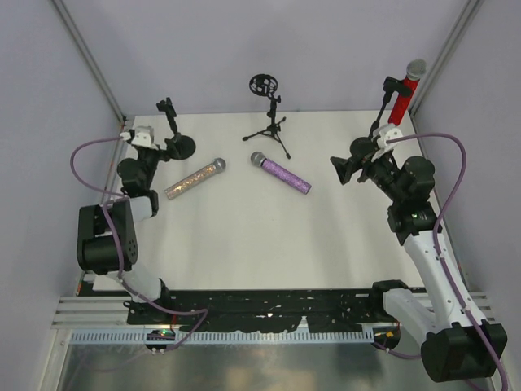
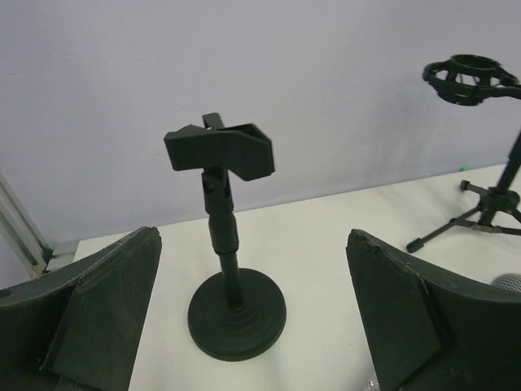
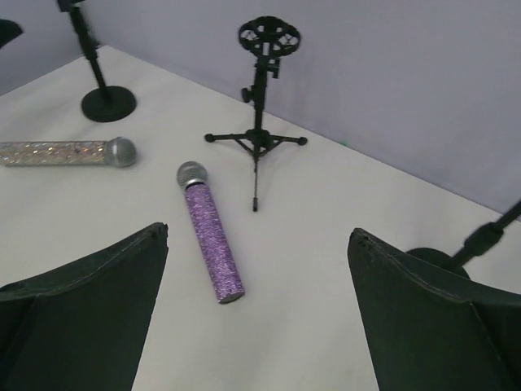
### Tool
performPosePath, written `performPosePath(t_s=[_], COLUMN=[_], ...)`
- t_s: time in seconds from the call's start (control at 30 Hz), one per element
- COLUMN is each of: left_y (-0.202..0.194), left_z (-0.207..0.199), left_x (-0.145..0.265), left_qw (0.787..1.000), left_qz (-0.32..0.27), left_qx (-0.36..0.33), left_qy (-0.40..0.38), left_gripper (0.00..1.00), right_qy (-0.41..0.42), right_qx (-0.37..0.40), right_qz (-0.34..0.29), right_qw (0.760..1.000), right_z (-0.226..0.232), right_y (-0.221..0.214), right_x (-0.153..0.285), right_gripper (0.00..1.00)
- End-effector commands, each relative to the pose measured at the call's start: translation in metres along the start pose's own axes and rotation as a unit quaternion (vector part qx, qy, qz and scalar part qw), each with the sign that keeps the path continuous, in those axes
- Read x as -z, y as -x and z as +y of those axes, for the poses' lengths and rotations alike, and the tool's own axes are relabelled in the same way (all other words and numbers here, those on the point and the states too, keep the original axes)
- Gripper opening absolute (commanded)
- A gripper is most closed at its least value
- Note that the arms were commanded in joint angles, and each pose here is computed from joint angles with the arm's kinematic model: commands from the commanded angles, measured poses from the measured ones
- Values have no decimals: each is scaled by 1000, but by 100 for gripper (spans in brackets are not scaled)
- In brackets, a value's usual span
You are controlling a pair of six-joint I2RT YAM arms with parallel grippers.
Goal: Remove the microphone from the stand
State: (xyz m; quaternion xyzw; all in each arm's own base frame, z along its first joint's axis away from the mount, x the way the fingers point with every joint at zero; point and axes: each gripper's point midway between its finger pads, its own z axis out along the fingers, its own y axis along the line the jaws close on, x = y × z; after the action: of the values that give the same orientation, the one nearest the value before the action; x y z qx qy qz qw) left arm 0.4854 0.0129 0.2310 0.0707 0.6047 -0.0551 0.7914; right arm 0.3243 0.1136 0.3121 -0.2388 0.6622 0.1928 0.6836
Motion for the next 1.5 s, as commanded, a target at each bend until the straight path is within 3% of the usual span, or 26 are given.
performPosePath(t_s=[0.0,0.17,0.33,0.43,0.6,0.8,0.97,1.47], left_y=[35,36,44,46,39,37,42,34], left_z=[-30,-69,-112,-129,-146,-161,-175,-190], left_x=[12,38,76,92,116,129,141,157], left_qw=[996,972,927,903,879,873,870,849], left_qz=[10,107,221,287,333,344,321,330], left_qx=[-38,-44,14,38,26,-12,3,24], left_qy=[-85,-206,-304,-317,-341,-346,-374,-411], left_gripper=[100,100,100,100,100,100,100,100], right_qy=[-175,-224,-264,-321,-379,-378,-346,-368], right_qx=[21,15,-11,-17,-23,-31,-43,-45], right_qz=[-53,-44,-57,-79,-81,-71,-78,-67], right_qw=[983,973,963,944,921,923,934,926], right_z=[-61,-85,-116,-147,-192,-225,-240,-305], right_y=[42,49,82,109,129,135,126,109], right_x=[16,28,43,55,54,30,6,-42], right_gripper=[95,95,95,95,95,95,95,95])
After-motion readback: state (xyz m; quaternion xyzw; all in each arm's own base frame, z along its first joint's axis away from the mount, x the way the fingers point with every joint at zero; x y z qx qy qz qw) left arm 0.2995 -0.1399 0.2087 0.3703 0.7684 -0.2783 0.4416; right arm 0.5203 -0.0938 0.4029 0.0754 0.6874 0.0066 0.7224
